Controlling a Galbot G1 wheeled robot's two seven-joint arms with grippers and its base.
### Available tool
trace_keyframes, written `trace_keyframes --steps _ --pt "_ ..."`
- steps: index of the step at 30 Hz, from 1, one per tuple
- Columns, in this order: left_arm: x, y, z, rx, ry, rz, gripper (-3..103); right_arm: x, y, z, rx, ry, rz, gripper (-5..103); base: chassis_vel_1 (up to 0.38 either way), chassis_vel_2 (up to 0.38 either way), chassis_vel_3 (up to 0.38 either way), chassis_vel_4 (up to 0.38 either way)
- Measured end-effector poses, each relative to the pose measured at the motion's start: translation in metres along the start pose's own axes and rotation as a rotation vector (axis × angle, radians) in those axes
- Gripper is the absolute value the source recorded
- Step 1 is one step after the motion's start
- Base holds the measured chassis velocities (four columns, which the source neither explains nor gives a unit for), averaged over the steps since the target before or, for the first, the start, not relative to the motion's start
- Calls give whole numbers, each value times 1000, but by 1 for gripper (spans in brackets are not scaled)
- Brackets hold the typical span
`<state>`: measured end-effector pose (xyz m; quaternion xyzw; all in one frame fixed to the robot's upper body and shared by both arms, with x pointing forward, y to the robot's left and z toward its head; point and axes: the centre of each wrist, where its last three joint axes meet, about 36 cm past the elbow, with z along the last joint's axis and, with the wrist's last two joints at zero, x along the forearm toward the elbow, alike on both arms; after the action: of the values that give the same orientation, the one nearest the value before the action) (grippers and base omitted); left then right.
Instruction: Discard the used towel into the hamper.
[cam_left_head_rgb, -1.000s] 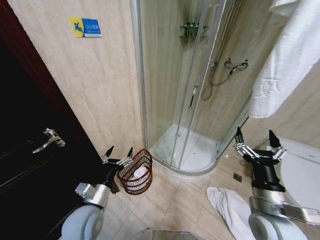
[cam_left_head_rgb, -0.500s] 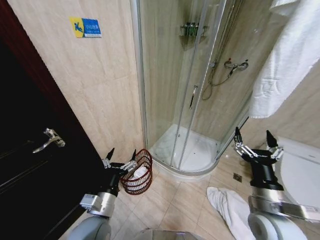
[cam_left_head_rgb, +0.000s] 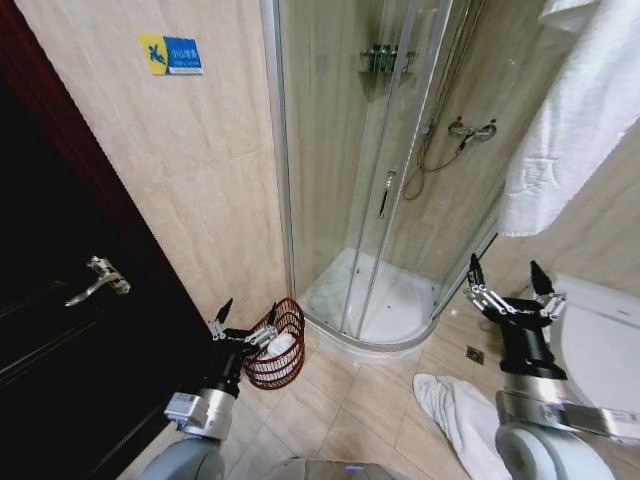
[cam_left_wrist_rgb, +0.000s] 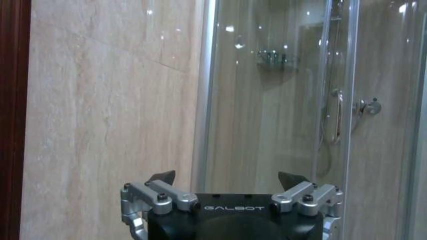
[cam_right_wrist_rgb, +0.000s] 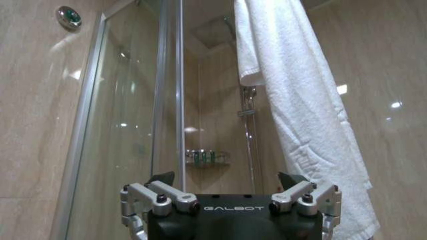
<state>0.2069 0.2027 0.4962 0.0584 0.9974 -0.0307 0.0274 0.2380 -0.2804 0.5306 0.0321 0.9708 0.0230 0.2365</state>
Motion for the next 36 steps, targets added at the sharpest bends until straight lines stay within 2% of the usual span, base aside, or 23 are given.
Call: trace_keyframes --steps 20,27,36 --pt "0 0 2 -1 1 -16 100 -7 -11 -6 -35 -22 18 100 0 0 0 0" --pt "0 0 2 0 1 -16 100 -12 -48 -28 33 -68 34 100 0 0 0 0" --pt "0 0 2 0 2 -16 100 -9 -68 -42 83 -103 42 100 0 0 0 0"
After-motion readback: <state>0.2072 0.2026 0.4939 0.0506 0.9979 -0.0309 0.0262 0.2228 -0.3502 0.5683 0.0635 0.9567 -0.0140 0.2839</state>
